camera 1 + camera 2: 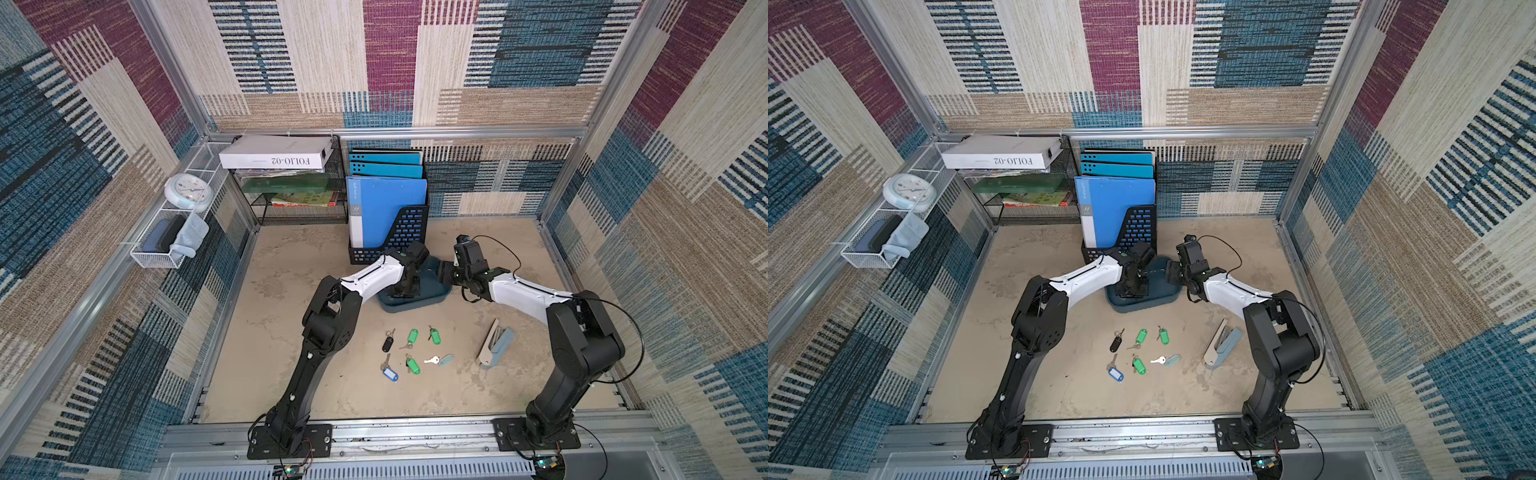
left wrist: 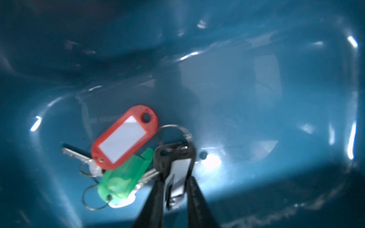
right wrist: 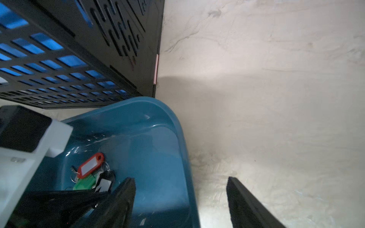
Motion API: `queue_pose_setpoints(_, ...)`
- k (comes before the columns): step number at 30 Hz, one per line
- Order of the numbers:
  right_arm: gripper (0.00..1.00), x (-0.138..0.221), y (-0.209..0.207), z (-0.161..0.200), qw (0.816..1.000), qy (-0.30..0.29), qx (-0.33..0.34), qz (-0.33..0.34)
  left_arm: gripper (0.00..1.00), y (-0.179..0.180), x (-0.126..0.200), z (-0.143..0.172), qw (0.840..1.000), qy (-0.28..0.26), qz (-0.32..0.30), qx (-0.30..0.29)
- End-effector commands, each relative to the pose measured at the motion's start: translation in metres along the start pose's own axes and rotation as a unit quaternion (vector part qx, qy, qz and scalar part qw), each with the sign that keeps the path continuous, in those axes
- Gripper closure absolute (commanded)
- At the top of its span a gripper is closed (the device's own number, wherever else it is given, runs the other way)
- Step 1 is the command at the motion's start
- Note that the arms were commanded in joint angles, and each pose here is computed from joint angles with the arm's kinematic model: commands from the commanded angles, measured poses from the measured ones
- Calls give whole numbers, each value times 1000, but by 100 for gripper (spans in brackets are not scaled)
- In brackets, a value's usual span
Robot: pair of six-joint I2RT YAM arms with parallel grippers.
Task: Take the keys out of the storage box
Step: Pick up the key from the storage box.
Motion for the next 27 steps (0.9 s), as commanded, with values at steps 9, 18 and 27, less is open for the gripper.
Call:
queue_pose_setpoints(9,26,-8,3,3,1000,24,12,-16,95,9,46,-8,999,-41,-21,-20)
queue_pose_setpoints(18,27,3,2,4,1000,15,15,-15,95,16,95,-9,996,-82,-6,-16)
queue_pose_setpoints(27,28,30,-4,7,1000,-11,16,-11,95,45,146,56,993,-93,64,-25)
Point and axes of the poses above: each gripper's point midway between its finger pads, its own x axis back along the fingers, its own y axis along the line the jaws close on, z = x × y, the point moved 8 cm from there along x, back along the fingers, and after that the axes turned 4 degrees about x, right-handed, at the moved point
